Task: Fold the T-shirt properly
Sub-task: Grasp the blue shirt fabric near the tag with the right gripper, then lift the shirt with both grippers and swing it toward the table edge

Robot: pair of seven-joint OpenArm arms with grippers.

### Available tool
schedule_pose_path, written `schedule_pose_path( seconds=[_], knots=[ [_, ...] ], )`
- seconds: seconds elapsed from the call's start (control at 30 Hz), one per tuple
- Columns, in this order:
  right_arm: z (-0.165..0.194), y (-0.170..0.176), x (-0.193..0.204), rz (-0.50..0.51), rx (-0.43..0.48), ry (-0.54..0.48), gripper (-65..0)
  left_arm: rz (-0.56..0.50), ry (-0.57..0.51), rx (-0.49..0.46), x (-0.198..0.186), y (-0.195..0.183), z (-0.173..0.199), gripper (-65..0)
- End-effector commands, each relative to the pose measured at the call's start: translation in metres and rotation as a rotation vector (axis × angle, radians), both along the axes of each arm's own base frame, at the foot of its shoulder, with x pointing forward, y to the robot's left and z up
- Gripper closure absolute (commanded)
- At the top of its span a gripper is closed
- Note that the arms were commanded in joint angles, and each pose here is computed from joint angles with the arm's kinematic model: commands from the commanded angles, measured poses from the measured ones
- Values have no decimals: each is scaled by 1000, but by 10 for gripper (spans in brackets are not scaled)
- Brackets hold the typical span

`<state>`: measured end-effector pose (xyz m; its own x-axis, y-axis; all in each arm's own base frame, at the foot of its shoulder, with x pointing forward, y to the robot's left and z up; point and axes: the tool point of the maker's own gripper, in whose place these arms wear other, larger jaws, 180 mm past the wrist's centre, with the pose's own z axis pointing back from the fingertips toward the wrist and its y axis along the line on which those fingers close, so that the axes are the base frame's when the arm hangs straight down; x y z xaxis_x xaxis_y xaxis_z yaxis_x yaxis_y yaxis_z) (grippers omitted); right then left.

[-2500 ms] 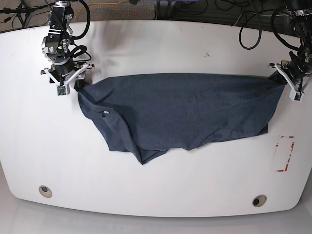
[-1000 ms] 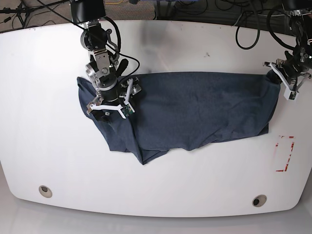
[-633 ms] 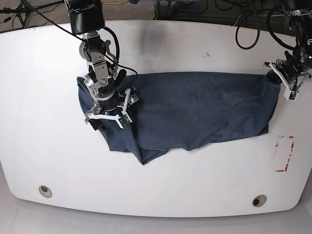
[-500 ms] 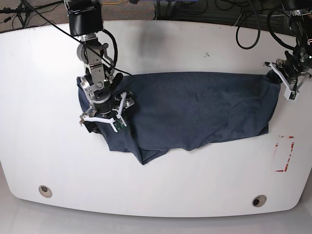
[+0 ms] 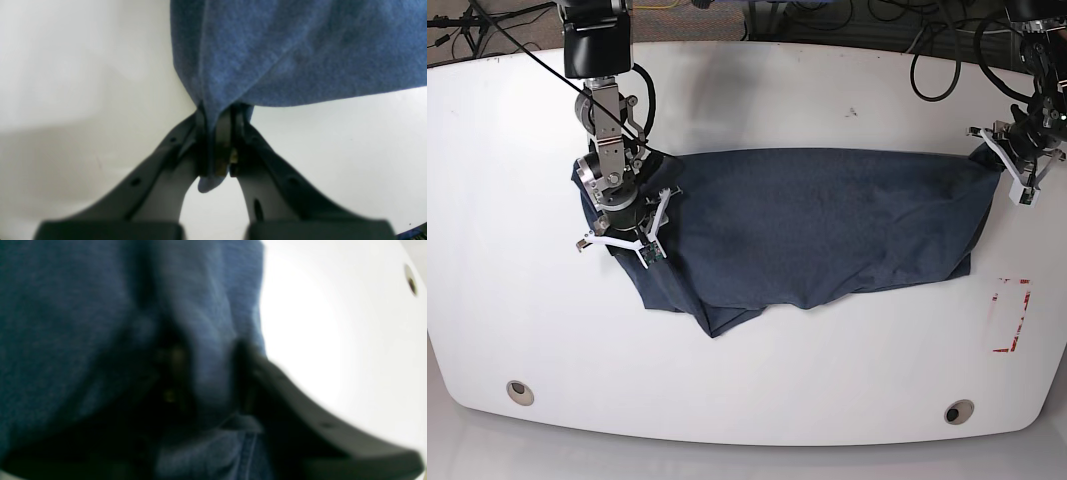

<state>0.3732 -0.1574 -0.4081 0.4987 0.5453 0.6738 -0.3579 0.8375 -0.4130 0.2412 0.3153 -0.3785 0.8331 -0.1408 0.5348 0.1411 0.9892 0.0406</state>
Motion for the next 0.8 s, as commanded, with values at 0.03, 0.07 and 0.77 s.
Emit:
schedule_pose_path(
  seconds=[0.03, 0.07, 0.77],
  knots=[
    [23, 3, 11, 16, 6, -71, -43, -7, -37, 17, 8, 5, 12, 0],
    [24, 3, 10, 18, 6, -72, -24, -8, -36, 17, 8, 5, 12, 0],
    [80, 5, 5, 4, -29, -173, 0, 3, -130, 29, 40, 9, 42, 0]
  ],
)
